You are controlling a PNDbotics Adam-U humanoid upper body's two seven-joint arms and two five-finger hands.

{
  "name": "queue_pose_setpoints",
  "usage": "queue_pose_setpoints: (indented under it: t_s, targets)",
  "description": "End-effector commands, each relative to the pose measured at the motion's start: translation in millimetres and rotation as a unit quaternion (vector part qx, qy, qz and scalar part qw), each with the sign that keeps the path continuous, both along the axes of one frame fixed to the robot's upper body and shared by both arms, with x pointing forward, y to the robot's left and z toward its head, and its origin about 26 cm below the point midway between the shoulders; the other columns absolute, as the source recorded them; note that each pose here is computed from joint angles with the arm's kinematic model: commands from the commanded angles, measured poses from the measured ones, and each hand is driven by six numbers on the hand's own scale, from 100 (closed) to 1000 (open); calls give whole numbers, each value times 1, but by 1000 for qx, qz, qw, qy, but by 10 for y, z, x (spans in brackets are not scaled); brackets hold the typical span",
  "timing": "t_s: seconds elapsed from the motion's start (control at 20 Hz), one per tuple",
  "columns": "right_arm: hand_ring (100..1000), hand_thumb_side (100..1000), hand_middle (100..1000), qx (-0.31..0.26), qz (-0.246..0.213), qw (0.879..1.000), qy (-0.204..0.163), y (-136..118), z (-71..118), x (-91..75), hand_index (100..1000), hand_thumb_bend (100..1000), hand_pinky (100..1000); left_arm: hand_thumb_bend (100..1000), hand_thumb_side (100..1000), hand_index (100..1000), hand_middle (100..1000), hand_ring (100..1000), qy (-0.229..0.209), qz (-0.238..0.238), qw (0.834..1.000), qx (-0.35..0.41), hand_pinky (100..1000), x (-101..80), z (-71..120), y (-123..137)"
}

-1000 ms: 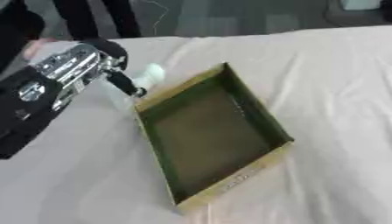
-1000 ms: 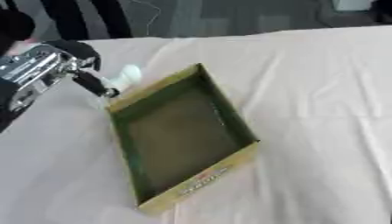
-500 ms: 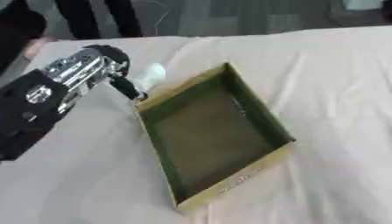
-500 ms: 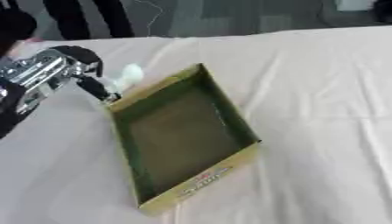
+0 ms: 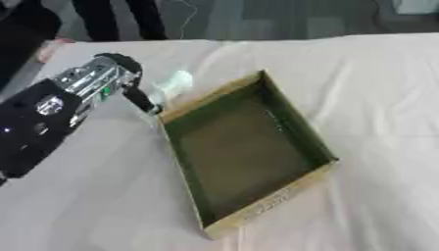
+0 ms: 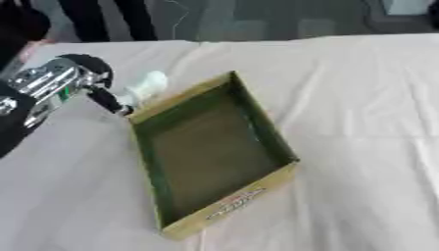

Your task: Pick up objects on the table and place them in the box.

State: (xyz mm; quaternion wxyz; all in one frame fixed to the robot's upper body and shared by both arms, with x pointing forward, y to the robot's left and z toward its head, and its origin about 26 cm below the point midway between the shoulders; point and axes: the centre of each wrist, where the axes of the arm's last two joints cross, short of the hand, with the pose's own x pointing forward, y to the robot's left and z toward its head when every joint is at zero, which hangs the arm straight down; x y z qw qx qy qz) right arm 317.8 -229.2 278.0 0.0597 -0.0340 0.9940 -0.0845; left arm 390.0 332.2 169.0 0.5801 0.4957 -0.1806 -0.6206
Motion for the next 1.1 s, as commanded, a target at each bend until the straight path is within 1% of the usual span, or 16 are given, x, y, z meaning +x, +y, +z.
queue_pose_setpoints:
  t_s: [0.05,0.2,0.4,0.55,0.7,0.8,0.85,0.9,0.95,1.0,1.1]
  targets:
    - [382,1000,377,-1,-1,1000,-17,-2,85,-30,476,100,457,474,791,796,809,801,27,46,998,-35,749,3,24,42]
    - [382,1000,377,-1,0,1000,-17,2,89,-30,476,100,457,506,793,795,811,809,47,49,997,-46,756,4,-69,60]
    - [382,1000,377,0,0,1000,-18,6,94,-30,476,100,457,544,767,795,815,818,65,56,995,-46,763,20,-166,105]
    - [382,1000,377,0,1,1000,-18,8,94,-30,476,100,457,548,759,787,809,816,70,60,995,-38,761,34,-196,143]
    - [382,1000,377,0,1,1000,-17,10,93,-30,476,100,457,541,758,784,801,812,66,61,996,-26,754,46,-186,161]
    - [382,1000,377,0,0,1000,-17,8,91,-30,476,100,457,508,762,781,796,803,54,53,997,-22,743,53,-116,127]
    - [382,1000,377,0,0,1000,-17,6,90,-30,476,100,457,477,767,783,796,799,42,45,998,-21,741,51,-44,88]
    - [382,1000,377,-1,-1,1000,-17,4,89,-30,476,100,457,477,767,783,796,799,32,39,999,-19,743,41,11,54]
    - [382,1000,377,-1,-1,1000,-16,3,88,-30,476,100,457,444,789,801,810,803,15,26,999,-17,755,30,113,-10]
    - [382,1000,377,-1,-1,1000,-17,1,88,-30,476,100,457,416,765,803,808,800,-1,15,1000,-14,753,8,202,-66]
    - [382,1000,377,-1,-2,1000,-17,0,89,-30,476,100,457,407,740,800,809,803,-32,1,999,-4,759,-39,344,-152]
